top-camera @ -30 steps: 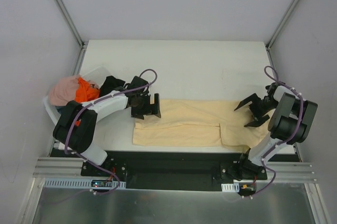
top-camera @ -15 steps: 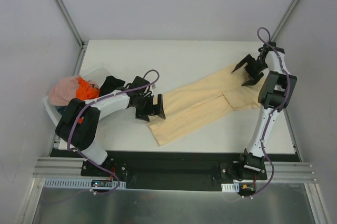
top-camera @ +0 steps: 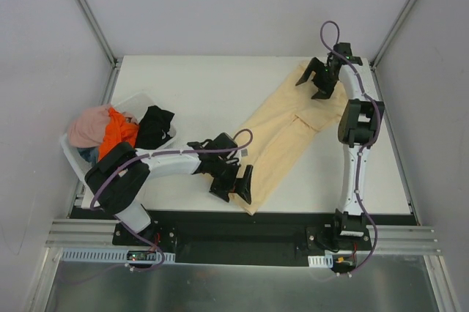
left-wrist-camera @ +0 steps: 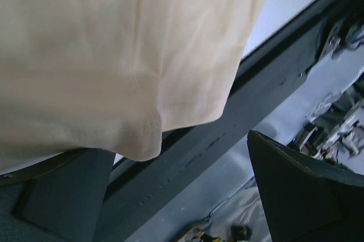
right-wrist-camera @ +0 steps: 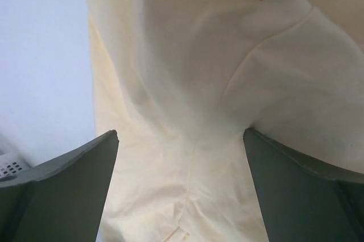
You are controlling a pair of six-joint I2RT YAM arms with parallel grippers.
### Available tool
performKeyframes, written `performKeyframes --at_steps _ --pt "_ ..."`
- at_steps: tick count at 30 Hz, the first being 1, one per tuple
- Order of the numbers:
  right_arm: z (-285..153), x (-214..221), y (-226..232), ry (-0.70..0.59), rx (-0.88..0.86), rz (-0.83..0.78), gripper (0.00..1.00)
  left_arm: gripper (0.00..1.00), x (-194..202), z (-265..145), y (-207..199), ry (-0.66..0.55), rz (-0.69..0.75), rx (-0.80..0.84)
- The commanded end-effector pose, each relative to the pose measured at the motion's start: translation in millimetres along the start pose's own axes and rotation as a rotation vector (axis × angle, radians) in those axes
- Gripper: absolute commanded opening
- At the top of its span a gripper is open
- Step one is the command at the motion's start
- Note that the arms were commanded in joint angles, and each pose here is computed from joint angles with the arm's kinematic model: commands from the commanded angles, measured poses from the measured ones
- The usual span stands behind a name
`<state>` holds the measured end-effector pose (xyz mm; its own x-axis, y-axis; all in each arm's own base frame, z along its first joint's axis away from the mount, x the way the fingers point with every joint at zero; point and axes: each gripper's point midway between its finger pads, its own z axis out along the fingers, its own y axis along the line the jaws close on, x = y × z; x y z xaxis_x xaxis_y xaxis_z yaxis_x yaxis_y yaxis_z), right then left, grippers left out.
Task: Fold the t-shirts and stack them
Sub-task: Rotate the tshirt 90 degrees
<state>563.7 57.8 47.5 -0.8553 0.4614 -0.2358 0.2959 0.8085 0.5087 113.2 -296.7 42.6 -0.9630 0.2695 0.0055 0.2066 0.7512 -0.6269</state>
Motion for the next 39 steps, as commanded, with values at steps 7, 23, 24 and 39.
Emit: performKeyframes --at_steps 7,23,24,39 --pt "21 -9 127 -0.195 -0.207 -0.357 0.97 0.99 56 7 -45 0.148 0.112 0.103" --pt "-122 187 103 0.034 -0.101 -0.266 0.97 0.99 -27 -106 -42 -0.404 0.31 0.067" --pt "-120 203 100 0.051 -0.101 -0.264 0.96 0.99 -40 -116 -37 -0.464 0.297 0.063" --pt "-68 349 56 0.378 0.022 -0.259 0.97 0.99 -63 -70 -5 -0.309 0.185 0.188"
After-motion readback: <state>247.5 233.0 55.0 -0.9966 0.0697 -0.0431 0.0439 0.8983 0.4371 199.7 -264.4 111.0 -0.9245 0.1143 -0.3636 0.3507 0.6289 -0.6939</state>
